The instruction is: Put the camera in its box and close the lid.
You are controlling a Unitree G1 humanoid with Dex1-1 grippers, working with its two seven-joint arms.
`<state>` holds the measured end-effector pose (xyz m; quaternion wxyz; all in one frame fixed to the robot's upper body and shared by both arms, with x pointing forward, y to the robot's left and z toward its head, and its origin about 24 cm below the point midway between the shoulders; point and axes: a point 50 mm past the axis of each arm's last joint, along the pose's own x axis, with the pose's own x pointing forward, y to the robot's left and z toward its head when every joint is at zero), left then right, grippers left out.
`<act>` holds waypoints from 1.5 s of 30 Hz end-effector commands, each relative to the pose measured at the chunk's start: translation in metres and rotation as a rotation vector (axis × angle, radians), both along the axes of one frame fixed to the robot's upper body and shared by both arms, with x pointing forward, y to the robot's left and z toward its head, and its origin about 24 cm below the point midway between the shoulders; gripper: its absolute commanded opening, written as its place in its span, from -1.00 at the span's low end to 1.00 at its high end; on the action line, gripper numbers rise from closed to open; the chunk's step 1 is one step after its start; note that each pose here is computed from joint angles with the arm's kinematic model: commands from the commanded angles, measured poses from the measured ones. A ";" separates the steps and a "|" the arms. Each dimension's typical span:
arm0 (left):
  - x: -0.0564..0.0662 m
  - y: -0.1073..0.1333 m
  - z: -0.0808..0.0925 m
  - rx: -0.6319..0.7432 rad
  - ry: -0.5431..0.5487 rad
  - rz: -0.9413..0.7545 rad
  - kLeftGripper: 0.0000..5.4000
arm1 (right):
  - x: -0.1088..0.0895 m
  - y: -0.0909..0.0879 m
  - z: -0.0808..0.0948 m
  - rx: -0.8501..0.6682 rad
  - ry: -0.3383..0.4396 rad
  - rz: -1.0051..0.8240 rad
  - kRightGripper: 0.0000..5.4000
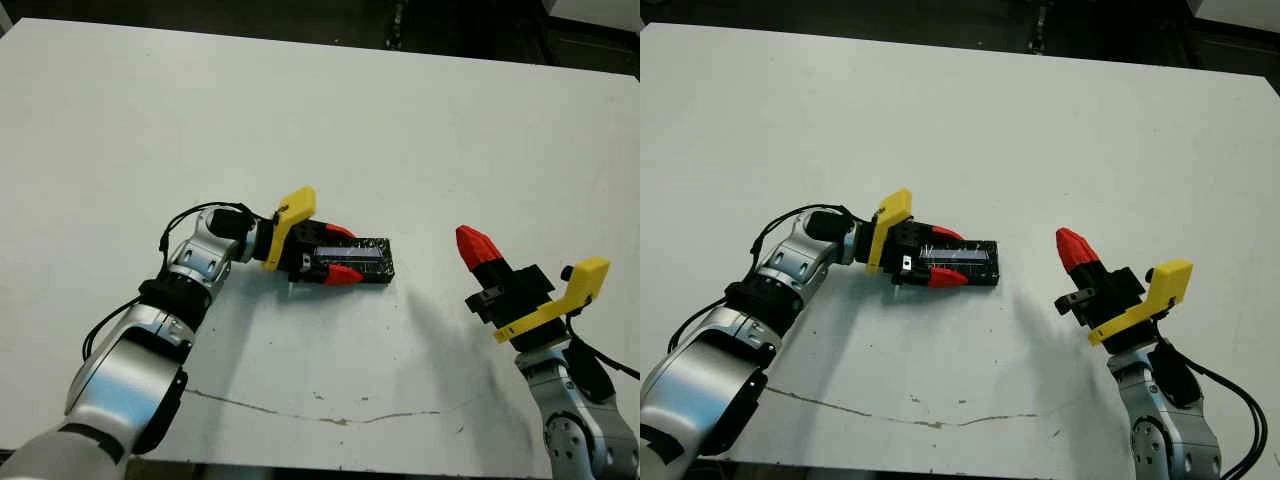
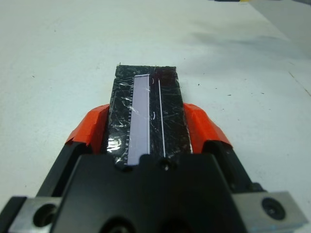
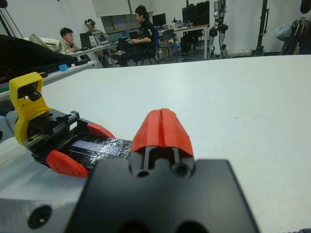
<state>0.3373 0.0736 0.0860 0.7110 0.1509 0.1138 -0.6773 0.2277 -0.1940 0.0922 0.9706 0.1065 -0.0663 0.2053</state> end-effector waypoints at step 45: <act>-0.021 0.045 -0.022 0.064 0.095 0.239 1.00 | -0.002 -0.003 -0.004 -0.009 0.011 0.000 -1.00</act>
